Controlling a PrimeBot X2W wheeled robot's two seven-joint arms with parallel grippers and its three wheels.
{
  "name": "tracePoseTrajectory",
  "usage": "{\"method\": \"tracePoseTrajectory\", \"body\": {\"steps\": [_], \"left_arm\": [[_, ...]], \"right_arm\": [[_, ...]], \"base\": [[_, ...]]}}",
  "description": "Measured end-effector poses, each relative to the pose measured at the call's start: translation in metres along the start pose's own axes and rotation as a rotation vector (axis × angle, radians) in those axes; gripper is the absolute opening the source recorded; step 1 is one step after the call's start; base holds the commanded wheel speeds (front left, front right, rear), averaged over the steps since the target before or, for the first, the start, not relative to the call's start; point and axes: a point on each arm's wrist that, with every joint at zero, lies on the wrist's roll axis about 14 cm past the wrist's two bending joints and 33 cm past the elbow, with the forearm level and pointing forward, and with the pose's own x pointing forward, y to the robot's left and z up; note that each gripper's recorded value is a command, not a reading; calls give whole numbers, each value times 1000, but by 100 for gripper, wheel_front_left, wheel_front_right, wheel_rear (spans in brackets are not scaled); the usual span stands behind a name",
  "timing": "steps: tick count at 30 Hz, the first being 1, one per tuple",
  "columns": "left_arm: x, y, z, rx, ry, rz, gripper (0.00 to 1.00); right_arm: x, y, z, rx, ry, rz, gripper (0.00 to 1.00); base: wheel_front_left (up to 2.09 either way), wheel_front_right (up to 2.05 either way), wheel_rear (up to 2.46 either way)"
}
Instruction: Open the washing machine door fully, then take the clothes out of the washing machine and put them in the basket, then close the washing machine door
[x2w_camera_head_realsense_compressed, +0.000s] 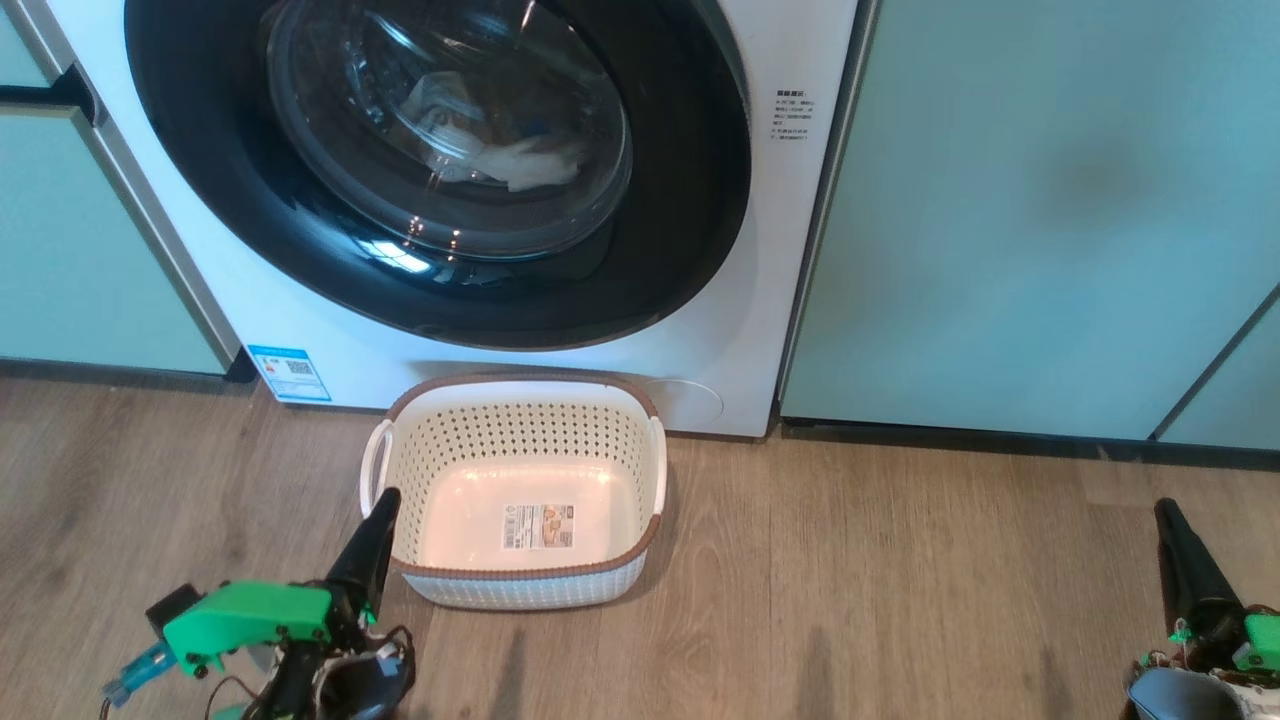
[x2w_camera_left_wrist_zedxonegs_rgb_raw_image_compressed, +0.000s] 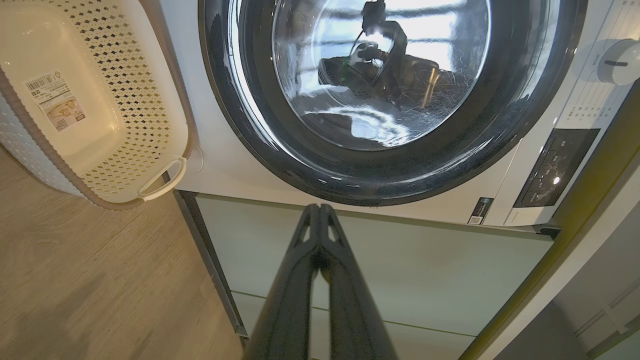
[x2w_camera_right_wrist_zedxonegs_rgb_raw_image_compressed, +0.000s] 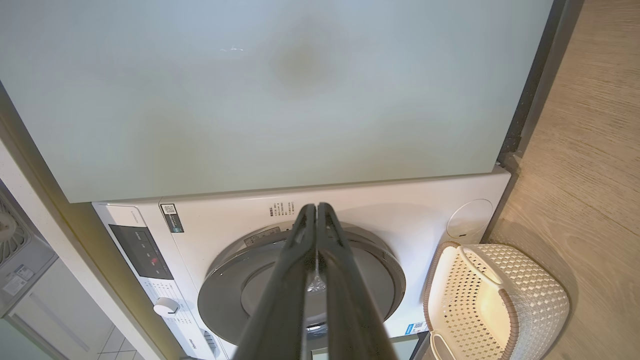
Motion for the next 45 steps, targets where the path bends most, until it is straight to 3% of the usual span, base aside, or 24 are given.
{"method": "tracePoseTrajectory", "body": {"steps": [45], "left_arm": [[0,0,0,0,0,0,0]], "right_arm": [[0,0,0,0,0,0,0]], "base": [[0,0,0]]}}
